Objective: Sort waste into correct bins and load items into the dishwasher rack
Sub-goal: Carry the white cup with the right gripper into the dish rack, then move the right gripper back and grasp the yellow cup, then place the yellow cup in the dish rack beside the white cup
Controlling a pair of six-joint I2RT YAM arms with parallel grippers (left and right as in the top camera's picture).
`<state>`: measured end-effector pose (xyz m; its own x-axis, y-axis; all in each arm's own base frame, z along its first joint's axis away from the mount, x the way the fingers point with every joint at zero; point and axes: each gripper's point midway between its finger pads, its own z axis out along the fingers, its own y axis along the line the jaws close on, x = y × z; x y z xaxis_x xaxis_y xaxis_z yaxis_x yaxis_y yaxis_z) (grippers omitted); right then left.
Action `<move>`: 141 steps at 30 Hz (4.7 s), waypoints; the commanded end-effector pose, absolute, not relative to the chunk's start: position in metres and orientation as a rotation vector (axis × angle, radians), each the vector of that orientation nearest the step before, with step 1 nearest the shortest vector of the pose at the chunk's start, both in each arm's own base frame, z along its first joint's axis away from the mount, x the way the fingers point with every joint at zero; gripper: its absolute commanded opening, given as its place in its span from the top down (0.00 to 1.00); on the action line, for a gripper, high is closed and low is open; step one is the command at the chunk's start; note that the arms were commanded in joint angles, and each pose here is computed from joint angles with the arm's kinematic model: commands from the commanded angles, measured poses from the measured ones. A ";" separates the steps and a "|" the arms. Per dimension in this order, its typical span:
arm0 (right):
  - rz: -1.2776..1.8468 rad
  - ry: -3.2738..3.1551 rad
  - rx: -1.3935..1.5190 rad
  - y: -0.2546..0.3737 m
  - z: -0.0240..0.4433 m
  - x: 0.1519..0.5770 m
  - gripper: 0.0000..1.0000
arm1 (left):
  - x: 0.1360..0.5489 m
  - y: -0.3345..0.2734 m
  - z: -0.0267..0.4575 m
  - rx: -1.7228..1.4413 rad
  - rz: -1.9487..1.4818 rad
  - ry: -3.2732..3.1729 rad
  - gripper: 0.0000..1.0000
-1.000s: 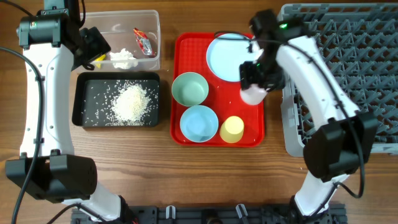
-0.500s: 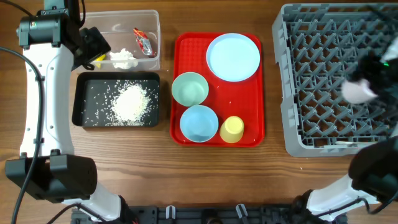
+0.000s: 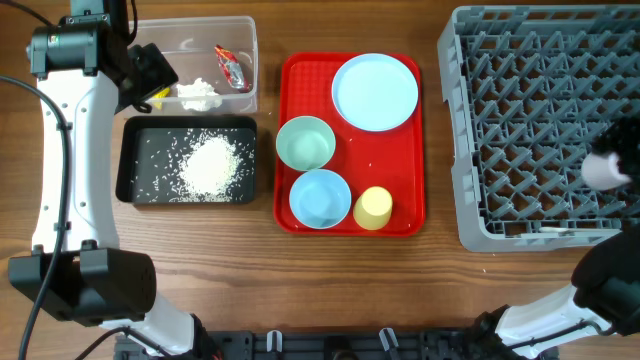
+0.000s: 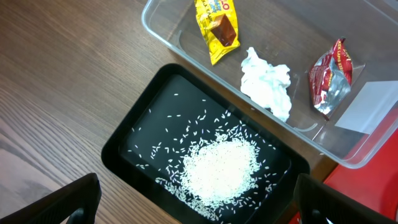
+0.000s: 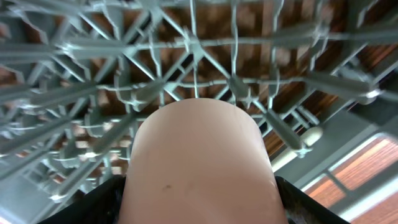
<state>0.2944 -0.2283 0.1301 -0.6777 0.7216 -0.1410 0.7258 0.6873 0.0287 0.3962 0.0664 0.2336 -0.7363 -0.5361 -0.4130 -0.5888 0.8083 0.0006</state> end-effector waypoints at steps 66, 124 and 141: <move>0.276 3.140 -0.067 0.176 0.064 0.277 0.10 | 0.392 0.070 0.240 -0.867 0.197 2.572 0.00; 0.198 2.725 0.834 -0.125 0.210 0.342 0.34 | 0.392 0.070 0.240 -0.867 0.197 2.572 0.00; -0.184 2.369 1.499 -0.306 0.152 0.283 0.36 | 0.392 0.070 0.239 -0.867 0.197 2.572 0.00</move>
